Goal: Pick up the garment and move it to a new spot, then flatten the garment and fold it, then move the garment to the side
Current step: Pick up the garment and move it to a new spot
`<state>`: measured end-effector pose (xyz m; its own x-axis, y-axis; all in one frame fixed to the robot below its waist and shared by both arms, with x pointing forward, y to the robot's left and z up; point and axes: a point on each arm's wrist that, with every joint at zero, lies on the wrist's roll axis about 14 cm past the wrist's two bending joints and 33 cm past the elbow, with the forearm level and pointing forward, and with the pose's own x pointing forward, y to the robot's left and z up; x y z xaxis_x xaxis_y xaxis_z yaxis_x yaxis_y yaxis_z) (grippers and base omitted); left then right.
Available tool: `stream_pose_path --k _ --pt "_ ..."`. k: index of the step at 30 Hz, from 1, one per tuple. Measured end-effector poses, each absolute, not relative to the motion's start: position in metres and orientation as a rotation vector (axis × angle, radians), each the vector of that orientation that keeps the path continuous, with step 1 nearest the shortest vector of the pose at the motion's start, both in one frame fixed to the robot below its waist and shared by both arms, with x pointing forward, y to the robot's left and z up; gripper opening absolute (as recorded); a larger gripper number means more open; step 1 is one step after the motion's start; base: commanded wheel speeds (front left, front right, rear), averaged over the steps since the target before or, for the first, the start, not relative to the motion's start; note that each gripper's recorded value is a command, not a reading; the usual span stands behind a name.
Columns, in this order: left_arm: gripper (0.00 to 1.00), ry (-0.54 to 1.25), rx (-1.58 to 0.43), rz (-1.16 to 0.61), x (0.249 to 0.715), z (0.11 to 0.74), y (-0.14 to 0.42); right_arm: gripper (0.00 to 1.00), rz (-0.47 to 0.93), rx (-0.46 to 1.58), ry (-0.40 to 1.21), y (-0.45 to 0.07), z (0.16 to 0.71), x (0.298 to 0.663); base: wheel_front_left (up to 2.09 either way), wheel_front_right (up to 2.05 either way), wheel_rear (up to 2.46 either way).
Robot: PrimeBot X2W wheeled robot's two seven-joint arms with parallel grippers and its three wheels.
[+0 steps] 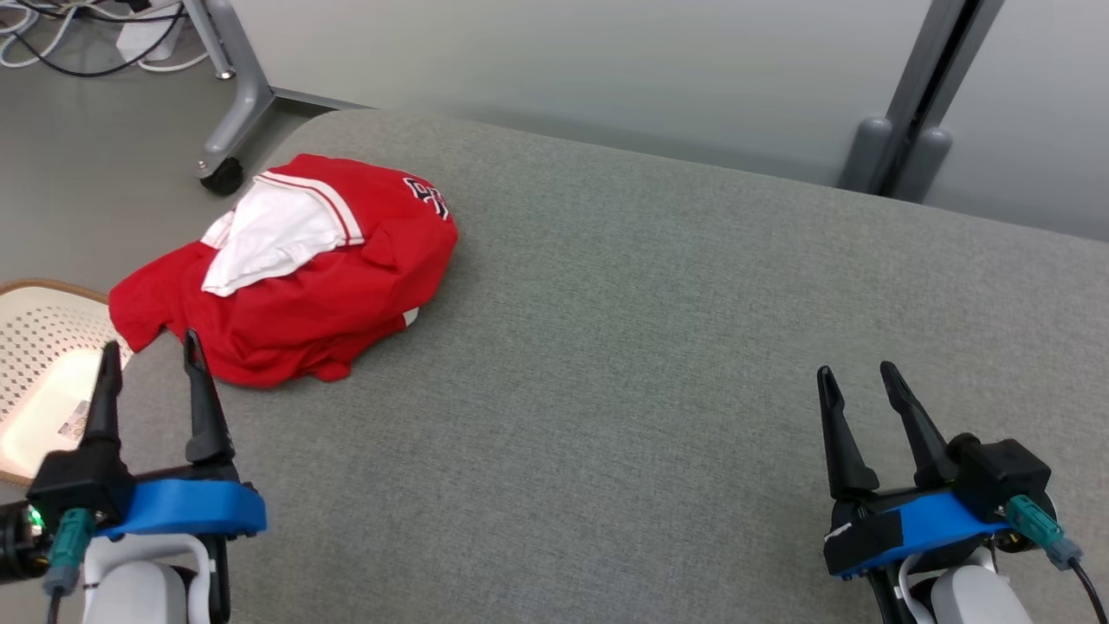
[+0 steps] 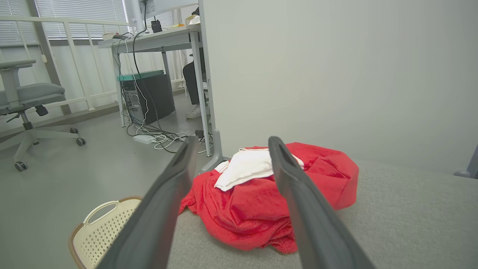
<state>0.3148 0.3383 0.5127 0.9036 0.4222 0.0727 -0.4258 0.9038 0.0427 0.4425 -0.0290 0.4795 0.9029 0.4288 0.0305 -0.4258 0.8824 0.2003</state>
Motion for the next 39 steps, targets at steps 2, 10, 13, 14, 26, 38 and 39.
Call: stream_pose_path --k 2,10,13,14,26,38,39 --pt "1.00 -0.083 0.073 0.423 0.327 0.521 0.341 1.00 0.427 0.200 0.017 -0.036 0.477 0.445 0.00 0.00 0.00" --pt "1.00 -0.140 0.108 0.352 0.392 0.544 0.346 1.00 0.342 0.180 0.017 -0.068 0.467 0.457 0.00 0.00 0.00" --pt "1.00 -0.130 0.125 0.318 0.419 0.542 0.344 1.00 0.307 0.167 0.020 -0.081 0.462 0.463 0.00 0.00 0.00" --pt "1.00 -0.123 0.129 0.305 0.427 0.540 0.344 1.00 0.297 0.162 0.023 -0.085 0.459 0.464 0.00 0.00 0.00" --pt "1.00 0.113 0.099 0.261 0.510 0.475 0.361 1.00 0.206 0.121 0.034 -0.123 0.439 0.479 0.00 0.00 0.00" --pt "1.00 0.660 -0.036 0.302 0.490 0.367 0.366 1.00 0.184 0.108 0.034 -0.132 0.433 0.482 0.00 0.00 0.00" --pt "1.00 0.694 -0.052 0.304 0.486 0.362 0.365 1.00 0.185 0.108 0.033 -0.132 0.433 0.482 0.00 0.00 0.00"
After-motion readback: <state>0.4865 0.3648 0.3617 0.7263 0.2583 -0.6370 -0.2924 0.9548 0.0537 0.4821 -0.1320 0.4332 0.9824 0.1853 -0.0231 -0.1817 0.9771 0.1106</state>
